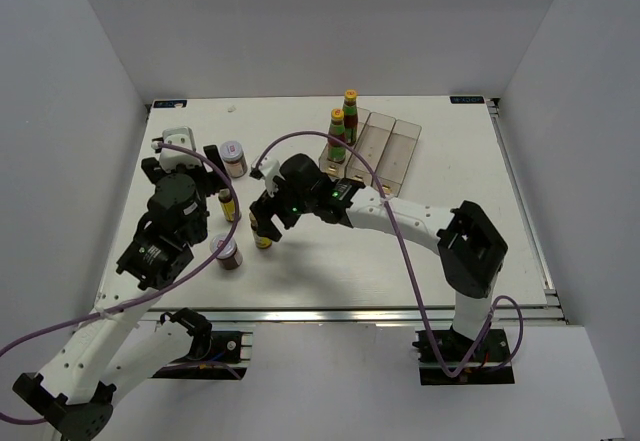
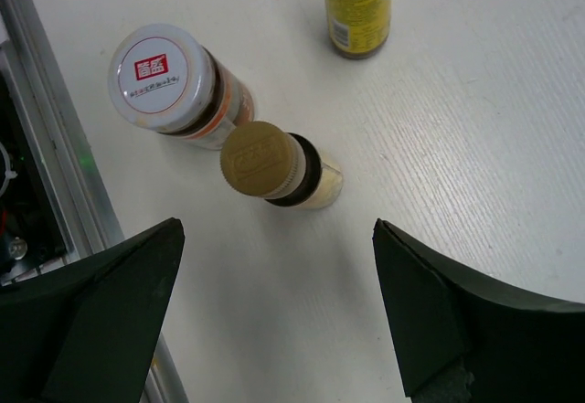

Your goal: Organize the condiment bottles

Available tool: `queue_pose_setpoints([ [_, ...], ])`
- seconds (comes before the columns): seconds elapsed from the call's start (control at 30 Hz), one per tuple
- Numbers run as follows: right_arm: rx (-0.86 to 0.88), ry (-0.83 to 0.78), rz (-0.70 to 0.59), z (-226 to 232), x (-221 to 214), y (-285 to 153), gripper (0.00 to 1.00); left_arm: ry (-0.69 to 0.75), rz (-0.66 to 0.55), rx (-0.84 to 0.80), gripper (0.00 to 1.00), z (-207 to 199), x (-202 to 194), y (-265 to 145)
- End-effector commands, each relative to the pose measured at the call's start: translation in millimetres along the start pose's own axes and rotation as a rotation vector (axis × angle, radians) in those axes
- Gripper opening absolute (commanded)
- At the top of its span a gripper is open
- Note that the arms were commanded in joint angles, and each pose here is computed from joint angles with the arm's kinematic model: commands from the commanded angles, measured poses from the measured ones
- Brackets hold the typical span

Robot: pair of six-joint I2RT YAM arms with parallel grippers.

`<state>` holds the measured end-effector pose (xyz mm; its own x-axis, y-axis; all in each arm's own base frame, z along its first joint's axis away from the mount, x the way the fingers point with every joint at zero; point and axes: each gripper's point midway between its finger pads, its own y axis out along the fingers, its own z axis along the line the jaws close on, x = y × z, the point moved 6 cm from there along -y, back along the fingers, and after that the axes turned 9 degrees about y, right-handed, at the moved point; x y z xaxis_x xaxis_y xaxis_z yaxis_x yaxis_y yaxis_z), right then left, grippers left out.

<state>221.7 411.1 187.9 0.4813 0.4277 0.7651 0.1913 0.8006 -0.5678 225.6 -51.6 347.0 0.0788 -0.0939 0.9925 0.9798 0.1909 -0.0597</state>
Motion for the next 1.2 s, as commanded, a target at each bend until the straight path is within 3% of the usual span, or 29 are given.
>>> queue_pose_setpoints([
  [0.0, -0.032, 0.028, -0.084, 1, 22, 3, 0.89, -0.007, -0.013, 0.028, 0.90, 2, 3, 1],
  [0.93, 0.006, -0.137, -0.155, -2, 12, 44, 0.80, -0.052, 0.029, -0.001, 0.91, 7, -10, -12],
  [1.03, 0.003, -0.145, -0.158, -3, 11, 44, 0.75, -0.054, 0.033, -0.002, 0.90, 7, -11, -12],
  [1.17, 0.012, -0.156, -0.160, -2, 11, 47, 0.59, -0.056, 0.040, -0.005, 0.90, 7, -13, -13],
])
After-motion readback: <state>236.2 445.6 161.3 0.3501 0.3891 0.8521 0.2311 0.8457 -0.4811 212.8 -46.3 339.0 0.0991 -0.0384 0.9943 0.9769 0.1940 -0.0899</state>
